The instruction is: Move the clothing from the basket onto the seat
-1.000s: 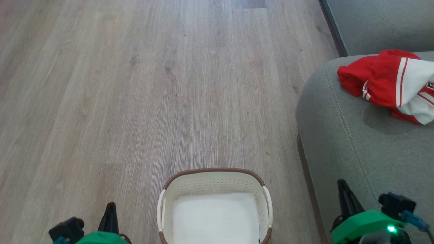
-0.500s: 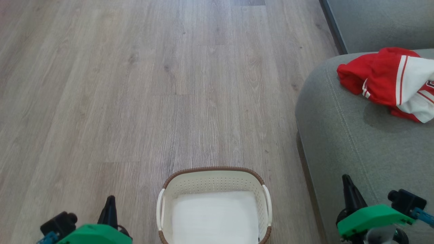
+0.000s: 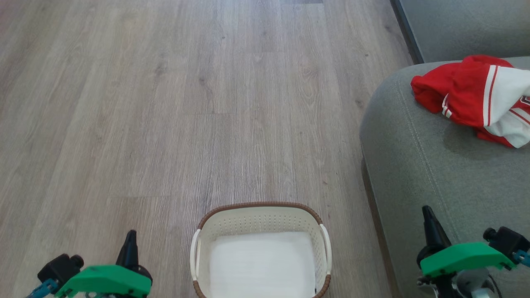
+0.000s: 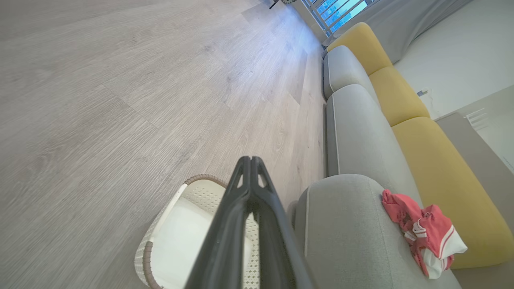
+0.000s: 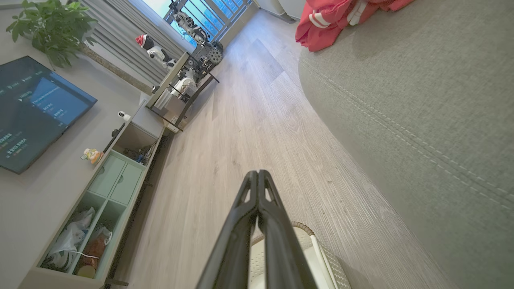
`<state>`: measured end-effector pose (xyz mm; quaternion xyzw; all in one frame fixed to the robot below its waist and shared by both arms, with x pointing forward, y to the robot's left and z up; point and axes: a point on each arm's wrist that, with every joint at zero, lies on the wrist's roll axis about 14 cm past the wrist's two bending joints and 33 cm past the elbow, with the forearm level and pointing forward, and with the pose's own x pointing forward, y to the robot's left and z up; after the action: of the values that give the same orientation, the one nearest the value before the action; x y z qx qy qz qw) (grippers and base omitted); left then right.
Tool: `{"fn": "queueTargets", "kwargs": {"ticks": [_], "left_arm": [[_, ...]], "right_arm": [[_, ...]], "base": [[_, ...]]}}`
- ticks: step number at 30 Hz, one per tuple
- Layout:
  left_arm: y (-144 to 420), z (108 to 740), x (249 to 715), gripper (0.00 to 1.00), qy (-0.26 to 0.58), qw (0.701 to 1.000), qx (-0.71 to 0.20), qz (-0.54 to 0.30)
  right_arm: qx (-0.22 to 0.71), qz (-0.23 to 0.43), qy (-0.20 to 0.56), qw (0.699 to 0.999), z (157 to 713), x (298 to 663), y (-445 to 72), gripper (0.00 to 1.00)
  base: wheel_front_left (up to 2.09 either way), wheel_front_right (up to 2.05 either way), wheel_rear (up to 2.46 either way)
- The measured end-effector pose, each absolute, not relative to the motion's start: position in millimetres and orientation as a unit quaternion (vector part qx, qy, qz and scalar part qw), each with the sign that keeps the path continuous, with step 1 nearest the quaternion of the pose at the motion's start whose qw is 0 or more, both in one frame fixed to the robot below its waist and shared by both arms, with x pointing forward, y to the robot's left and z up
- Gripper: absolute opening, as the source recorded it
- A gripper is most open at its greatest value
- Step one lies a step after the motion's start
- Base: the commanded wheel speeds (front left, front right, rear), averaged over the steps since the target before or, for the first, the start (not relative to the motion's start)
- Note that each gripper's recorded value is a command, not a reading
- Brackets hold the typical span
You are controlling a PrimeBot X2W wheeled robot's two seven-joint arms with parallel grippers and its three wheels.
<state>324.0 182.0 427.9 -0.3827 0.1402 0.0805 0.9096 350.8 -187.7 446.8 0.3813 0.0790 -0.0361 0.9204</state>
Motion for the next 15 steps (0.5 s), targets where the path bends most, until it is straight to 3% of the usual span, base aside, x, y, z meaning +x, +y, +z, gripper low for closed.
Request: {"fn": "queueTargets", "kwargs": {"ticks": [15], "left_arm": [[180.8, 431.1, 332.5, 0.00, 0.136, 0.873, -0.462, 0.076]], "right_arm": [[0.459, -0.051, 0.073, 0.884, 448.7, 353.3, -193.7, 0.00]], "base": [[0.00, 0.00, 0.00]]}}
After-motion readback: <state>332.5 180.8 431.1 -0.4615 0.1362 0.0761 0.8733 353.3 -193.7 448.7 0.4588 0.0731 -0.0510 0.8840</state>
